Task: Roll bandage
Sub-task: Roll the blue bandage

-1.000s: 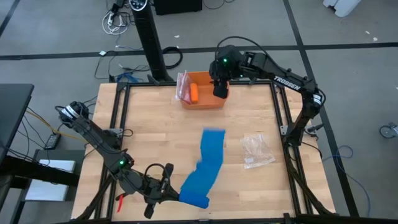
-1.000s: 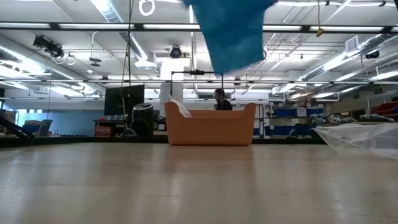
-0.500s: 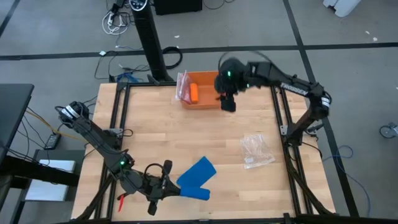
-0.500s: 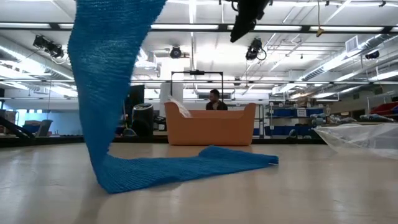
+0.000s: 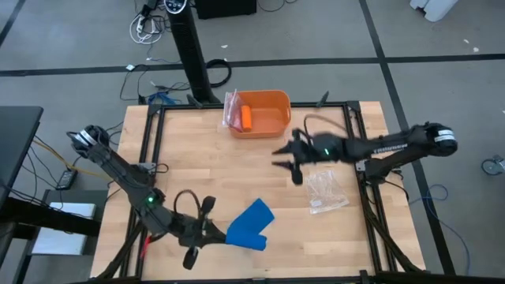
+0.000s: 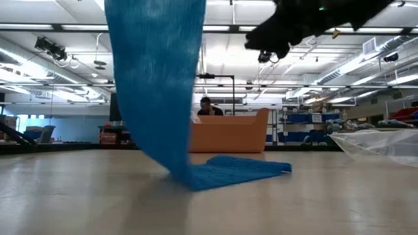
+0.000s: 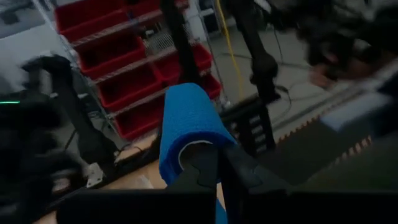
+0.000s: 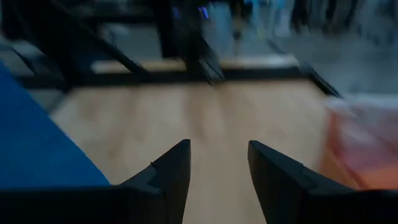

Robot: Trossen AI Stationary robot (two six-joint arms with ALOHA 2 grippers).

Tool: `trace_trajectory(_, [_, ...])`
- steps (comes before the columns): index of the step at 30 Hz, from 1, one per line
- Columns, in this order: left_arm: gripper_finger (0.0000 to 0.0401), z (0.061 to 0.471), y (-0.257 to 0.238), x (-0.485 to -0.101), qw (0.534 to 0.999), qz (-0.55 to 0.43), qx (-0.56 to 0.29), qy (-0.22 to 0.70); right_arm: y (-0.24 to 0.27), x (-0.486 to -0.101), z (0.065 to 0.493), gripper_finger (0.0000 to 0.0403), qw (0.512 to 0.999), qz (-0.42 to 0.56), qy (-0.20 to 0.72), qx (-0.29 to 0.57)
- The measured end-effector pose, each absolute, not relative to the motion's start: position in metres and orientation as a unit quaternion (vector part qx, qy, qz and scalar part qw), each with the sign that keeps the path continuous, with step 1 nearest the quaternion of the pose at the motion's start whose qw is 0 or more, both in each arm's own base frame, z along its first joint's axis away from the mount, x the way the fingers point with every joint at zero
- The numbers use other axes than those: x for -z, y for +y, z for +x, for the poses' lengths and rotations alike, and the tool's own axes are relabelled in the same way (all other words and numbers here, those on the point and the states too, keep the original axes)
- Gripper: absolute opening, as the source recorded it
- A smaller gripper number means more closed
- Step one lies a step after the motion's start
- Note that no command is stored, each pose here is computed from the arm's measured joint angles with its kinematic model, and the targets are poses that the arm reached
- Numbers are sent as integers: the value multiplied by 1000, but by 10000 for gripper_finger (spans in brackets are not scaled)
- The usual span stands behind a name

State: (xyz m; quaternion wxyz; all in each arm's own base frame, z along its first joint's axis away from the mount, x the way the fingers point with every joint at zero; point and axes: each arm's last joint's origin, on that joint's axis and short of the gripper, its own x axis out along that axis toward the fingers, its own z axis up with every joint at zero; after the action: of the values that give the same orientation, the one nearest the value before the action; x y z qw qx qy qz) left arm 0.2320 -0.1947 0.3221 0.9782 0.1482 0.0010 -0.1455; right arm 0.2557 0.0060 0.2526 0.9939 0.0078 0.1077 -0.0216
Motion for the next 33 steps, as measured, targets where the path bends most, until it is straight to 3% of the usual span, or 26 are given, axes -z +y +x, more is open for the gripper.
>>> trace_trajectory(9, [8,244,-166,-339,989,70,124,-35,83,-256,252,143,1000,-5,-13,25])
trace_trajectory(14, [8,251,-154,-342,993,42,100,-46,96,-269,254,162,998,44,-31,25])
trace_trajectory(25, [8,260,-138,-342,997,45,49,-41,115,-283,251,220,998,42,-46,-9])
trace_trajectory(33, [8,260,-138,-342,996,55,49,-42,126,-292,240,234,999,15,-47,12])
